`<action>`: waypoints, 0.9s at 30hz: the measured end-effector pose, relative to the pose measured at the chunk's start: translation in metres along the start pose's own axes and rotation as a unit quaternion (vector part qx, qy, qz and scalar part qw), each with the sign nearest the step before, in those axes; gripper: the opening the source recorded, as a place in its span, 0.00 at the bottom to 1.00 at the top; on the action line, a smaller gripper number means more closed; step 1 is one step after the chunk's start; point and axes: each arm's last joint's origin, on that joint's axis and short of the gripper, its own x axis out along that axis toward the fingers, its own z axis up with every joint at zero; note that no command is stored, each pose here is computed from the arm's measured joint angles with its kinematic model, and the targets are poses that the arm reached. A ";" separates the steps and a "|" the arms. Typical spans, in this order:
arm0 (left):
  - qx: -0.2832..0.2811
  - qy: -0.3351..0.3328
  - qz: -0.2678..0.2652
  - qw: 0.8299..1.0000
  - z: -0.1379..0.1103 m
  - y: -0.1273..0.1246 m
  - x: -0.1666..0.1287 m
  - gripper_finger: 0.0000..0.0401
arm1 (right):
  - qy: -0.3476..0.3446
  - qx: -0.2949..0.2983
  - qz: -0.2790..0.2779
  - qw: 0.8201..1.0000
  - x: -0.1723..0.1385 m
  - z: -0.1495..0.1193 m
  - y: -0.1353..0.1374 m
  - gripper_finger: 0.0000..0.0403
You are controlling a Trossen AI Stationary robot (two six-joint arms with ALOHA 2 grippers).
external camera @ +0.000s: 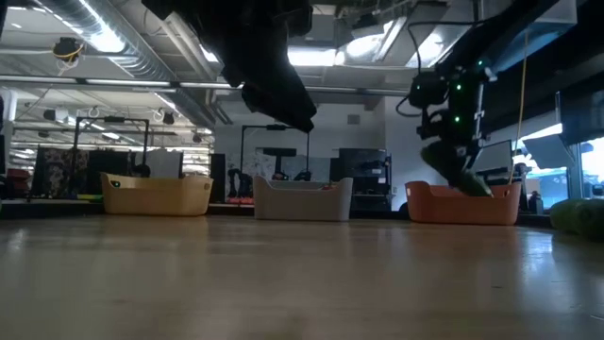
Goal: Sort produce into baskets
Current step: Put the cucumber into the orange bin, then put the lime into the yellow bin
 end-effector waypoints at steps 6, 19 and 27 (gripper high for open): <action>0.000 0.000 0.000 1.000 0.000 0.000 0.000 0.54 | 0.018 -0.002 -0.011 1.000 0.010 0.001 0.003 0.42; 0.005 0.000 0.000 1.000 0.000 0.000 0.000 0.54 | 0.057 -0.006 -0.005 0.998 -0.009 -0.005 0.005 0.69; 0.001 0.000 0.000 1.000 0.000 0.000 0.000 0.54 | 0.020 -0.041 0.067 0.997 -0.072 -0.014 0.030 0.68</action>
